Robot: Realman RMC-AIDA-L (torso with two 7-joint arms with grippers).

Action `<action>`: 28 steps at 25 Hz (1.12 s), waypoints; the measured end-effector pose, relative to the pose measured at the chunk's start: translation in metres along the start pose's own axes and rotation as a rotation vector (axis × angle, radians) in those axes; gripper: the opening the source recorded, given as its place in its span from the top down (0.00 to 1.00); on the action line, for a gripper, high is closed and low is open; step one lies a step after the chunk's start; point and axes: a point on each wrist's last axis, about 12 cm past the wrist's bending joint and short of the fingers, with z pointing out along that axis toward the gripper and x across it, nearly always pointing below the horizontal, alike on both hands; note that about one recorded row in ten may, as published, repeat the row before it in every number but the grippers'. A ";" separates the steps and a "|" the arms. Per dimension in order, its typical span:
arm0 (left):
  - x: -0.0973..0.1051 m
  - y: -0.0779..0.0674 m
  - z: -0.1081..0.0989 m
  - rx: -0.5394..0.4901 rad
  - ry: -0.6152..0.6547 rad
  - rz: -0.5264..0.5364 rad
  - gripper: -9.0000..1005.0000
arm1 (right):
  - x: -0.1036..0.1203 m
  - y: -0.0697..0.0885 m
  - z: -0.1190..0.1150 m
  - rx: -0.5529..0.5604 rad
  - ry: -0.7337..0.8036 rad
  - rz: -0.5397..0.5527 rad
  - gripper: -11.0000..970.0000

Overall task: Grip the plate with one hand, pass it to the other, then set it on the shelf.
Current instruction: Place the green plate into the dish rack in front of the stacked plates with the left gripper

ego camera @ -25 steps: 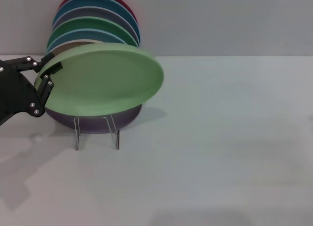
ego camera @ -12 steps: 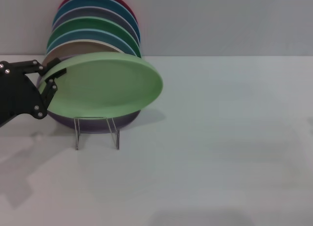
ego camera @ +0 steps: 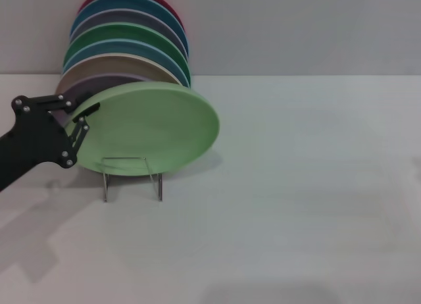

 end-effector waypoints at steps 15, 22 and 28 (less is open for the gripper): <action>0.008 -0.015 0.004 -0.076 0.083 0.001 0.82 | 0.001 0.002 0.004 -0.026 0.010 0.003 0.33; 0.003 -0.024 -0.001 -0.118 0.062 -0.004 0.73 | 0.001 0.002 0.003 -0.023 0.012 -0.001 0.33; 0.001 -0.030 -0.004 -0.133 0.051 -0.015 0.63 | 0.001 0.001 0.004 -0.021 0.014 -0.004 0.33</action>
